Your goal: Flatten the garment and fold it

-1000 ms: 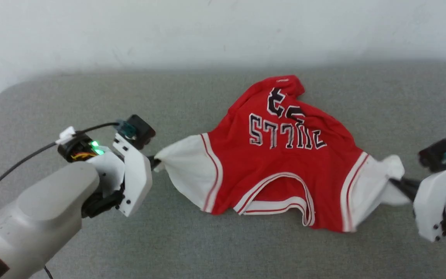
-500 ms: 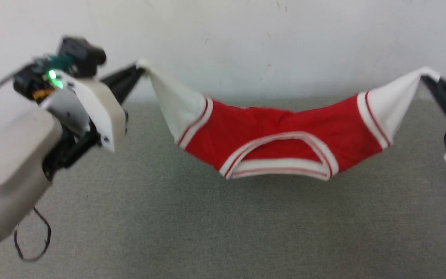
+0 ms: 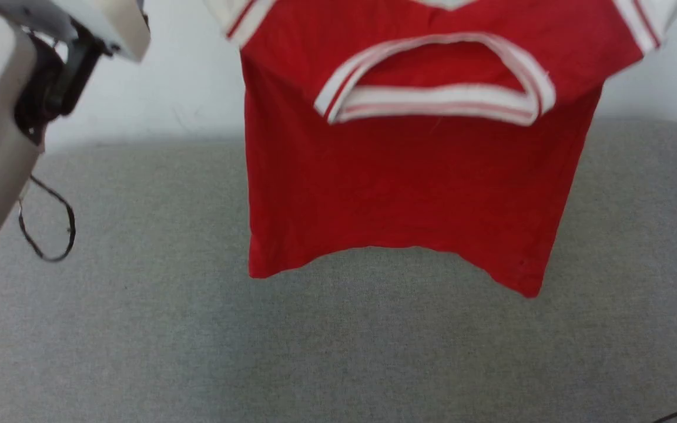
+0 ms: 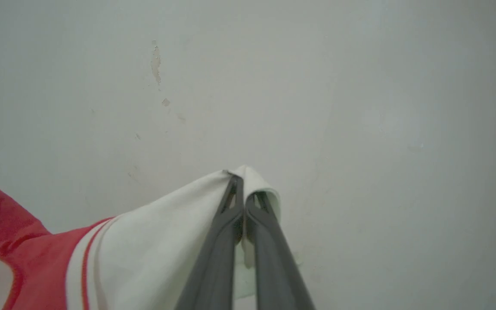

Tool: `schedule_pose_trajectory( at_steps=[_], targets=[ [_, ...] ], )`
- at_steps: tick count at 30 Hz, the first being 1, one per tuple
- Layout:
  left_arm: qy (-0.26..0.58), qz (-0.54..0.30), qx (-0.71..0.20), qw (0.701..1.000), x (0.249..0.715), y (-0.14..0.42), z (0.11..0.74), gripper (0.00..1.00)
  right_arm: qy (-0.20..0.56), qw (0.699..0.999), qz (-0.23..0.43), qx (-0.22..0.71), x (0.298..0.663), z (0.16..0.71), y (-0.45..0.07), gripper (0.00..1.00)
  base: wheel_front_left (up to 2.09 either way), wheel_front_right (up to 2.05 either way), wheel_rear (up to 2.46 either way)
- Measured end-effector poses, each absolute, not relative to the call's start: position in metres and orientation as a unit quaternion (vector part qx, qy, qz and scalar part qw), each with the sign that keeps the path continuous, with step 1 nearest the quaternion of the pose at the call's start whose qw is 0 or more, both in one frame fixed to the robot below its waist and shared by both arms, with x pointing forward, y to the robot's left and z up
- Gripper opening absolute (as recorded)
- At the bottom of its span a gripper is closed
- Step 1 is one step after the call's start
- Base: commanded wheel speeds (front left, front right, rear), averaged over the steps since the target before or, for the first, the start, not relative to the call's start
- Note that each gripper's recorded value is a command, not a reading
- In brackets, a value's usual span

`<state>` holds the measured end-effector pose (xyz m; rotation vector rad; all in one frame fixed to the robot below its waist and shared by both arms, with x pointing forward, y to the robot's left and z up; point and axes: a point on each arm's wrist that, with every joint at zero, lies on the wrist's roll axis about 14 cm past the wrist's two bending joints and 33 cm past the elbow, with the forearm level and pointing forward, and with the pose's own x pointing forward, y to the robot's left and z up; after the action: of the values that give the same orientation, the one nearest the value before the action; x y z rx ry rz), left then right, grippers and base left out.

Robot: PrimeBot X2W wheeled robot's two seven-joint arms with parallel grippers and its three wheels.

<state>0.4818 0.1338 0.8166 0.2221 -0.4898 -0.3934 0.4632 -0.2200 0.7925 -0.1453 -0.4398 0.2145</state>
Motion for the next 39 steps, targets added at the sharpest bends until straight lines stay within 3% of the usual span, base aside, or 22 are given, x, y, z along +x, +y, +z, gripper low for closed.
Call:
schedule_pose_trajectory(
  at_steps=[11, 21, 31, 39],
  targets=[
    [-0.309, -0.112, 0.074, 0.942, 0.537, 0.176, 0.858, 0.00, -0.251, 0.963, 0.052, -0.085, 0.527, 0.834, -0.237, 0.00, 0.00, 0.00, 0.00],
    [-0.302, -0.078, 0.060, 0.948, 0.598, 0.197, 0.833, 0.00, -0.240, 0.966, 0.022, -0.093, 0.596, 0.820, -0.247, 0.00, 0.00, 0.00, 0.00],
    [-0.239, -0.061, 0.012, 0.969, 0.649, 0.207, 0.747, 0.00, -0.155, 0.981, 0.055, -0.100, 0.659, 0.714, -0.224, 0.00, 0.00, 0.00, 0.00],
    [-0.191, -0.046, -0.040, 0.980, 0.621, 0.220, 0.671, 0.00, -0.082, 0.988, 0.098, -0.091, 0.639, 0.617, -0.209, 0.00, 0.00, 0.00, 0.00]
  ],
)
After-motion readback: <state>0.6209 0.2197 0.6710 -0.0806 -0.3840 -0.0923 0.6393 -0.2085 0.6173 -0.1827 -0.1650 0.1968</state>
